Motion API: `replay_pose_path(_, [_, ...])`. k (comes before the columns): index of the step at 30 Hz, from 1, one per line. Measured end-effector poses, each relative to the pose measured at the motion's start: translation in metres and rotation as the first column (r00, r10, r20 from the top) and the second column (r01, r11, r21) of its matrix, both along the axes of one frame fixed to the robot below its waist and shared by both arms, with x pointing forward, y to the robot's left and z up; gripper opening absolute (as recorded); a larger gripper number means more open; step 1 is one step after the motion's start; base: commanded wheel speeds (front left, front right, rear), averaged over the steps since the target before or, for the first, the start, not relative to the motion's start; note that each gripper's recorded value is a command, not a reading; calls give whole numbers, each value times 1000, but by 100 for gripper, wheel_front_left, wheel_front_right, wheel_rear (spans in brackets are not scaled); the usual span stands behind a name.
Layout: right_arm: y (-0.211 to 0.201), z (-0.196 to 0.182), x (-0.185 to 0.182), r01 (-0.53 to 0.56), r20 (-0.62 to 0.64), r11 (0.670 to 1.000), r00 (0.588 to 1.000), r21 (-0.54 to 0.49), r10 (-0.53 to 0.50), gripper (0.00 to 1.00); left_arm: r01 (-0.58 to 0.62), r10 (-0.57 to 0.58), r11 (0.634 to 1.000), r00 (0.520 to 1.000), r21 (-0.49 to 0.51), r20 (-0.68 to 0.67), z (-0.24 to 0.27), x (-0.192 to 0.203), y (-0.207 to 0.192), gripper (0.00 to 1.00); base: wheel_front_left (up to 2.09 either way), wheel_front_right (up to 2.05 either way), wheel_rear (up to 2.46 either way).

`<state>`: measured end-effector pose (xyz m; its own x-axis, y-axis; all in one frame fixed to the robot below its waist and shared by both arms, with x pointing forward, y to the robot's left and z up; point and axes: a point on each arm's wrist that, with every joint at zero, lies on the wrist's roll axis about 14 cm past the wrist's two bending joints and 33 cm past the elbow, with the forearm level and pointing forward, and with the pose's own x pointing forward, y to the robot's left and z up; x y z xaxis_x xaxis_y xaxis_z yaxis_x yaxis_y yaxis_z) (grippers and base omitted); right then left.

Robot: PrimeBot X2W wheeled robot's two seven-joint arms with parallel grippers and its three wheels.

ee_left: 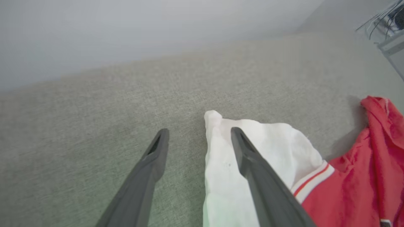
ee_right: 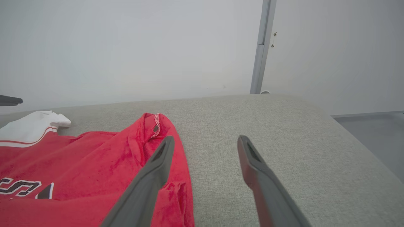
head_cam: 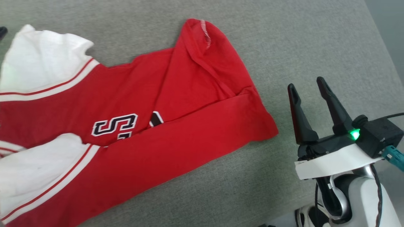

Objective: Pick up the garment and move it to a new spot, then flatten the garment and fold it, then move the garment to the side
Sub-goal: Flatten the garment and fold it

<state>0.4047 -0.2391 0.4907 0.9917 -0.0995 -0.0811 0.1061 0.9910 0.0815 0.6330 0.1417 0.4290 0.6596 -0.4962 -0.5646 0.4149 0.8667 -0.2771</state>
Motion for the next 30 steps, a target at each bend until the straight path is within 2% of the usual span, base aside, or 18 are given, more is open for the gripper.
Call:
replay_pose_path(6, [1,-13,-1,1,-38,1000,999,10,-1,100,118,-88,986,969,121,-232,-40,-12,-9,100,0,0,0])
replay_pose_path(13, [5,-27,3,-8,-66,1000,998,28,10,100,161,-120,979,952,127,-281,-51,-7,-21,100,0,0,0])
replay_pose_path(14, [6,-29,4,-10,-67,999,998,31,12,100,169,-127,977,949,129,-288,-53,-7,-23,49,0,0,0])
replay_pose_path(15, [7,-30,6,-15,-71,999,997,32,17,100,179,-136,975,948,129,-288,-53,-7,-25,20,0,0,0])
replay_pose_path(16, [9,-32,7,-23,-74,999,997,33,25,100,182,-141,975,948,124,-285,-54,-6,-27,0,0,0,0])
replay_pose_path(20, [18,-33,19,-61,-87,998,994,20,63,100,197,-160,975,946,106,-282,-54,-8,-33,0,0,0,0])
replay_pose_path(24, [37,-28,47,-154,-118,987,982,-32,150,100,201,-167,974,948,102,-272,-55,-11,-33,0,0,0,0])
replay_pose_path(27, [50,-28,74,-238,-191,969,956,-71,221,100,202,-172,975,949,92,-264,-54,-13,-33,0,0,0,0])
replay_pose_path(30, [60,-32,101,-293,-274,955,923,-52,269,100,207,-180,975,951,84,-253,-52,-15,-34,0,0,0,0])
